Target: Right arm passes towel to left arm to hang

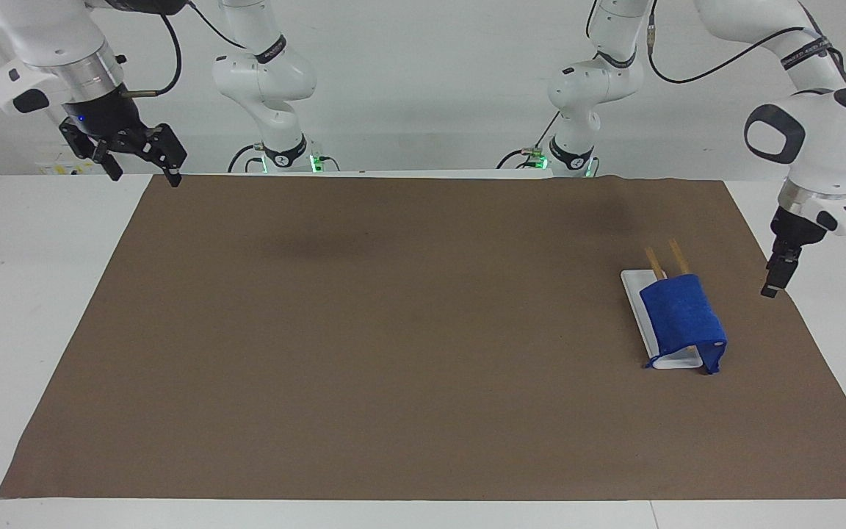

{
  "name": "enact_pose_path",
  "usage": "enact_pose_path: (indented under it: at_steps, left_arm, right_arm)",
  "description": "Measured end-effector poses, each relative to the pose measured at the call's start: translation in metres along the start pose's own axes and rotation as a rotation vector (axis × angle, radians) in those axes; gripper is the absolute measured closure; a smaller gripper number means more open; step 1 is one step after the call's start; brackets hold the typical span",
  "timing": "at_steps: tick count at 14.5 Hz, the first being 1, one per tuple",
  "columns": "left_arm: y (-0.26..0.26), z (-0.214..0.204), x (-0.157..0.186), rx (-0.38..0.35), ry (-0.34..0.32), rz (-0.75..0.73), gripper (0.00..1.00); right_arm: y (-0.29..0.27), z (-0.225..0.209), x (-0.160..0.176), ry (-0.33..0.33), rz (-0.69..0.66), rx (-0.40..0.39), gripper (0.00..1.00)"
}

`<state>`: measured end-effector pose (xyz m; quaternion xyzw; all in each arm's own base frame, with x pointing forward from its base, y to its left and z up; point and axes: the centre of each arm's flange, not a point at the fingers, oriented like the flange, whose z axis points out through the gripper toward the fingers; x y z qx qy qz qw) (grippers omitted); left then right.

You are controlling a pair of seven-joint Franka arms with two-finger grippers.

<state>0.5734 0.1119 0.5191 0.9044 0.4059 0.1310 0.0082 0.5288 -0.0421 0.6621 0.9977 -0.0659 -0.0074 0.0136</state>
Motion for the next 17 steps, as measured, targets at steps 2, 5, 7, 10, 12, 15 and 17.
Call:
enact_pose_path:
  at_steps: [2, 5, 7, 10, 12, 15, 17]
  left_arm:
    - [0.019, -0.039, 0.002, 0.004, -0.012, 0.028, 0.0]
    - [0.055, -0.062, -0.033, 0.034, -0.079, 0.159, 0.0]
    - [0.07, -0.084, -0.06, 0.091, -0.172, 0.313, 0.0]
    - [0.071, -0.123, -0.08, 0.14, -0.29, 0.551, 0.0]
    - [0.073, -0.132, -0.088, 0.138, -0.323, 0.672, 0.0]
    - [0.077, -0.139, -0.097, 0.121, -0.358, 0.858, 0.0]
    - [0.077, -0.14, -0.098, 0.114, -0.364, 0.898, 0.0]
  right_arm:
    - [-0.001, -0.001, 0.0, 0.003, -0.002, 0.0, 0.0]
    - [-0.002, -0.003, -0.002, 0.003, -0.003, 0.001, 0.0]
    - [-0.001, -0.004, -0.004, 0.002, -0.002, 0.001, 0.0]
    - [0.0, -0.004, -0.007, -0.014, -0.002, 0.0, 0.0]
    - [0.0, -0.004, -0.008, -0.017, -0.002, 0.0, 0.0]
    - [0.0, -0.004, -0.008, -0.017, -0.002, 0.0, 0.0]
    - [0.0, -0.004, -0.008, -0.017, -0.002, 0.0, 0.0]
